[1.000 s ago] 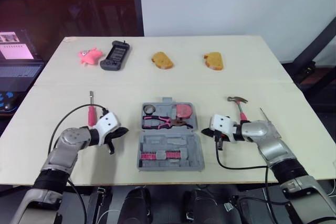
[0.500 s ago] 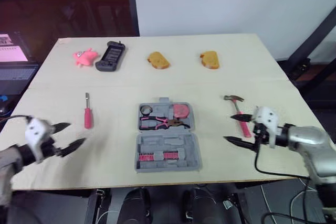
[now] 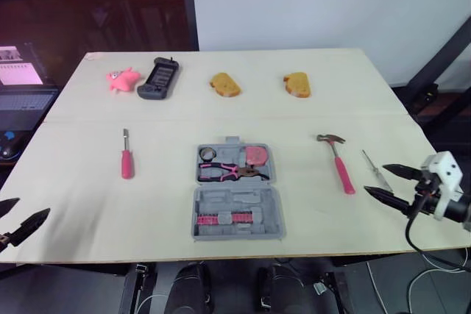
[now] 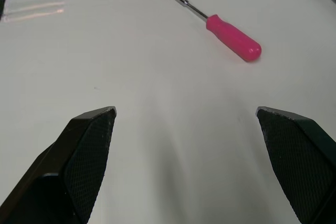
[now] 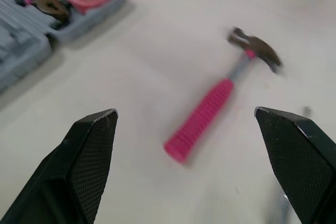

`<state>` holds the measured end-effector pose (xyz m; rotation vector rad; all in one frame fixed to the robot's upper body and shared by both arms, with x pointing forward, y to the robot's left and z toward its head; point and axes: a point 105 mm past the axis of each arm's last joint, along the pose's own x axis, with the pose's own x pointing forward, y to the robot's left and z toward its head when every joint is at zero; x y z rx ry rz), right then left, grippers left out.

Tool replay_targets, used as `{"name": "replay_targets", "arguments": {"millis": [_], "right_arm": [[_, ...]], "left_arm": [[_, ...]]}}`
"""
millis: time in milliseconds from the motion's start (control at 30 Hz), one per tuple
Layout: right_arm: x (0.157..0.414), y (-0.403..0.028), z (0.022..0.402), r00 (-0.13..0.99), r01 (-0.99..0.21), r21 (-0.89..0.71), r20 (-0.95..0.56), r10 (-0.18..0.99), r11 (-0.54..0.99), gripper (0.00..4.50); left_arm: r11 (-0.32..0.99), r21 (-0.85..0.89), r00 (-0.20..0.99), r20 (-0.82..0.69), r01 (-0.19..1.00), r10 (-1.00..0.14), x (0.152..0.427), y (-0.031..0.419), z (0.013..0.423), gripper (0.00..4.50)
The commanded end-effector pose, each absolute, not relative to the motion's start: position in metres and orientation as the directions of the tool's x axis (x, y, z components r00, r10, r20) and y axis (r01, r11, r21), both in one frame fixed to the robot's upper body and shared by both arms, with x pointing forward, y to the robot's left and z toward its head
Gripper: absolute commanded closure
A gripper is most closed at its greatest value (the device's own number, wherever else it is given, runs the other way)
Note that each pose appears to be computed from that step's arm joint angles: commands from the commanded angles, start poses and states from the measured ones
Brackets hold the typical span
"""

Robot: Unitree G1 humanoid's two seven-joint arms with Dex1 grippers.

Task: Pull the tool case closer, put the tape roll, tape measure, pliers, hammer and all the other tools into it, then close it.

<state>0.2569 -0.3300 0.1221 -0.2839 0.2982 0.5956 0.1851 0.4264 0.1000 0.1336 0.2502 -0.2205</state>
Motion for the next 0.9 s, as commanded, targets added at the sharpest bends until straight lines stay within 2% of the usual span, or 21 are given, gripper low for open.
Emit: {"name": "replay_targets", "arguments": {"millis": [33,133,267,400,633,700,800,900], "right_arm": [[0.259,-0.331,0.141,0.802,-0.583,-0.225,-0.315,0.508,0.781,0.07],[0.261,-0.322,0.145,0.798,-0.592,-0.226,-0.297,0.525,0.773,0.07],[0.262,-0.304,0.152,0.794,-0.603,-0.233,-0.266,0.546,0.763,0.07],[0.254,-0.299,0.149,0.825,-0.558,-0.241,-0.260,0.501,0.794,0.07],[0.213,-0.328,0.139,0.912,-0.357,-0.198,-0.284,0.295,0.913,0.07],[0.204,-0.331,0.138,0.918,-0.330,-0.202,-0.295,0.264,0.922,0.07],[0.173,-0.342,0.133,0.929,-0.236,-0.192,-0.331,0.164,0.952,0.07],[0.160,-0.344,0.135,0.938,-0.181,-0.214,-0.330,0.103,0.960,0.07]], "left_arm": [[0.961,0.148,0.959,-0.194,0.235,-0.204,0.192,0.425,0.117,0.02],[0.943,0.162,0.950,-0.165,0.291,-0.264,0.206,0.410,0.126,0.02],[0.873,0.166,0.887,-0.148,0.458,-0.437,0.237,0.367,0.146,0.02],[0.747,0.157,0.763,-0.163,0.646,-0.625,0.259,0.318,0.169,0.02],[0.507,0.158,0.528,-0.147,0.847,-0.836,0.295,0.241,0.208,0.02],[0.466,0.156,0.487,-0.150,0.871,-0.861,0.298,0.230,0.213,0.02],[0.365,0.161,0.387,-0.140,0.917,-0.911,0.311,0.204,0.229,0.02],[0.310,0.166,0.335,-0.154,0.936,-0.930,0.315,0.193,0.230,0.02]]}}
